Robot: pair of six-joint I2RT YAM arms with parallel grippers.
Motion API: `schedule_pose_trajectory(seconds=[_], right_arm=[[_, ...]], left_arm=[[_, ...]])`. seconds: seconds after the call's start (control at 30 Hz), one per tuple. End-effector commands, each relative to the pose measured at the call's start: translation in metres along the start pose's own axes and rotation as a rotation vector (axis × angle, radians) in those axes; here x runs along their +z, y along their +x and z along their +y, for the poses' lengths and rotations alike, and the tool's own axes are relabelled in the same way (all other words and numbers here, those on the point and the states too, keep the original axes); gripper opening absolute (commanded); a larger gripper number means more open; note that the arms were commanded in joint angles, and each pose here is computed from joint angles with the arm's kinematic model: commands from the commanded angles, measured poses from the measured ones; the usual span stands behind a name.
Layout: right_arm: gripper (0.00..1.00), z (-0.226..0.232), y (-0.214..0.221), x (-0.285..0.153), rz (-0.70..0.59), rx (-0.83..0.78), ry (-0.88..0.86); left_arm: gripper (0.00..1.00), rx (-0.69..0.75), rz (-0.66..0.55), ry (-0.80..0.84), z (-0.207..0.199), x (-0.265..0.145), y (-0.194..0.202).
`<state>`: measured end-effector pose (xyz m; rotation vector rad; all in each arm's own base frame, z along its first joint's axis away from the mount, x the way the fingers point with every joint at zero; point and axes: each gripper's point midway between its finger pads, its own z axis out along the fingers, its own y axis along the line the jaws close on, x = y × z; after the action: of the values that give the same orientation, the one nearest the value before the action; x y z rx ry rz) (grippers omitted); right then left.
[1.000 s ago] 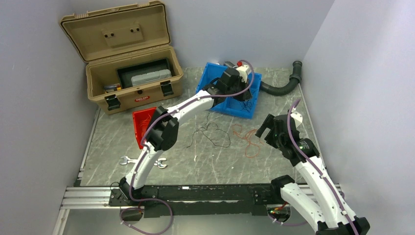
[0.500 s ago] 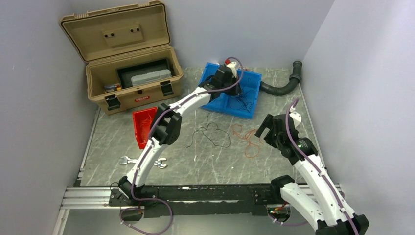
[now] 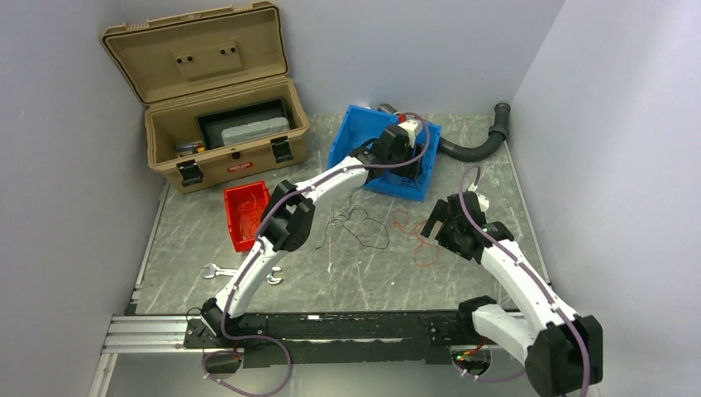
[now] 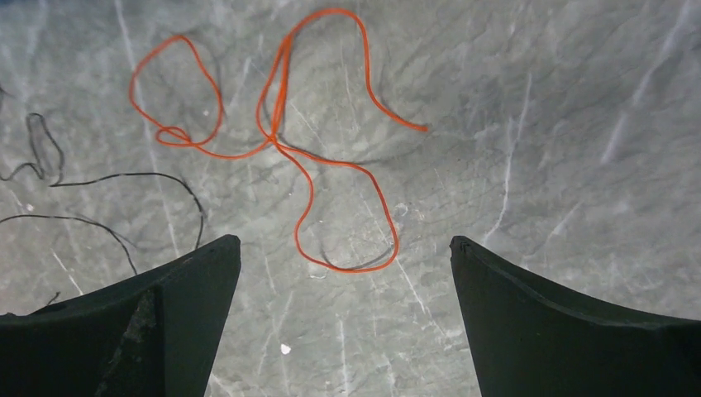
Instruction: Untangle the cables
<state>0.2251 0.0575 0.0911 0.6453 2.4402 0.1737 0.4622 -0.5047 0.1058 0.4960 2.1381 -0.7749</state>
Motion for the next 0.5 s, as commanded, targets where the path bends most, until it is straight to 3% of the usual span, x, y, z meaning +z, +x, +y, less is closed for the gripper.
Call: schedule_pose_trajectory(seconds=[0.0,0.3,0.47], right_arm=[[1.0,0.018,0.0,0.021,0.033,-0.002,-0.102],[1.0,0.003,0.005,0.059,0.137,0.097,-0.093],[1.0,0.011,0.0,0.066,0.124,-0.001,-0.053]], left_arm=[[0.69,0.105,-0.121,0.016,-0.044,-0.057,-0.062],[0.85,0.187,-0.2,0.002,-0.067,-0.135,-0.103],[0.9,0.196,-0.259,-0.004,-0.067,-0.187,-0.108]])
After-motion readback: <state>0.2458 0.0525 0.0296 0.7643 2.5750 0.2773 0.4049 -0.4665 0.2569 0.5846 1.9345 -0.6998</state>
